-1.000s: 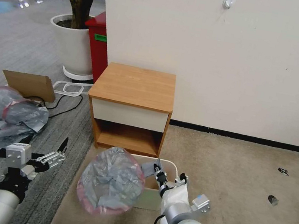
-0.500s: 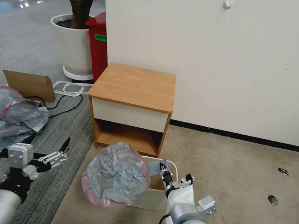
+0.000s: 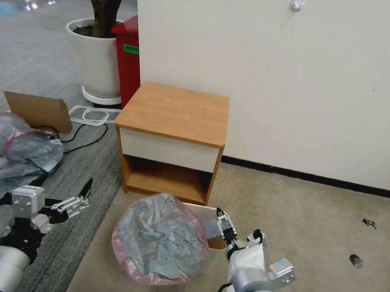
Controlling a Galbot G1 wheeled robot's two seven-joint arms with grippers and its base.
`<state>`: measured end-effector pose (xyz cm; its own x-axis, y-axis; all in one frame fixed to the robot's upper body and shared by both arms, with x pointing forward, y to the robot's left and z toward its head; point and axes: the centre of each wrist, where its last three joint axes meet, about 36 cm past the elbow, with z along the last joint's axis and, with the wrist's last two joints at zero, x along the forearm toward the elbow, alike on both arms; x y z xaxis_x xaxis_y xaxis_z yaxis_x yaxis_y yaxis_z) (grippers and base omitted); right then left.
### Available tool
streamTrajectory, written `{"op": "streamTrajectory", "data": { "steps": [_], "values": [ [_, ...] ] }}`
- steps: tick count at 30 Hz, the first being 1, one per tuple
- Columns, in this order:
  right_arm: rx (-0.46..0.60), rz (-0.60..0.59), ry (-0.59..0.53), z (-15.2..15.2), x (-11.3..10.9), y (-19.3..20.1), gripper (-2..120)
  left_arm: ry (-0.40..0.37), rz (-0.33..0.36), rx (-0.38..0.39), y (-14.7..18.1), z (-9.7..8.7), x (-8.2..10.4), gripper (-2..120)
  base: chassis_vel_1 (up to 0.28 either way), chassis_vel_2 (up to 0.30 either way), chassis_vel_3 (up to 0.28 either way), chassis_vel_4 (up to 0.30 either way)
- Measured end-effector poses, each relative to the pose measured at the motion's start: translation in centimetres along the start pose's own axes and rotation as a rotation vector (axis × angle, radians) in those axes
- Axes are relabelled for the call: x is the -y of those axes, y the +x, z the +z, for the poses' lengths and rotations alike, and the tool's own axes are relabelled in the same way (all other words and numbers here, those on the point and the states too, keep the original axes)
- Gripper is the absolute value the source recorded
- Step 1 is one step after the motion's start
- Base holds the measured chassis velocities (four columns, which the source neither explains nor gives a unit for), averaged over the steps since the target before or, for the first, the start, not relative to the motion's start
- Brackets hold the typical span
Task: Pick up the garbage bag from the table and place it over the trash can.
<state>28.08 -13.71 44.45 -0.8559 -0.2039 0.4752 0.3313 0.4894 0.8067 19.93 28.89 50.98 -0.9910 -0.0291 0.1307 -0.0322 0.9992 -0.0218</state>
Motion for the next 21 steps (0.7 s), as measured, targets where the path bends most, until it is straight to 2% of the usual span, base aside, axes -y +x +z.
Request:
{"op": "streamTrajectory", "data": {
  "steps": [6, 12, 21],
  "values": [
    [0.005, -0.007, 0.016, 0.6, -0.4, -1.0, 100, -0.004, 0.001, 0.001, 0.1, 0.0, 0.0, 100, 0.0, 0.0, 0.0, 0.0],
    [0.033, 0.07, 0.102, -0.8, -1.3, -1.2, 100, -0.014, 0.006, 0.015, 0.2, 0.1, 0.0, 100, 0.0, 0.0, 0.0, 0.0],
    [0.095, 0.096, 0.142, -2.7, -1.7, -1.1, 100, -0.012, 0.016, 0.022, 0.1, 0.1, 0.2, 100, 0.0, 0.0, 0.0, 0.0]
  ]
}}
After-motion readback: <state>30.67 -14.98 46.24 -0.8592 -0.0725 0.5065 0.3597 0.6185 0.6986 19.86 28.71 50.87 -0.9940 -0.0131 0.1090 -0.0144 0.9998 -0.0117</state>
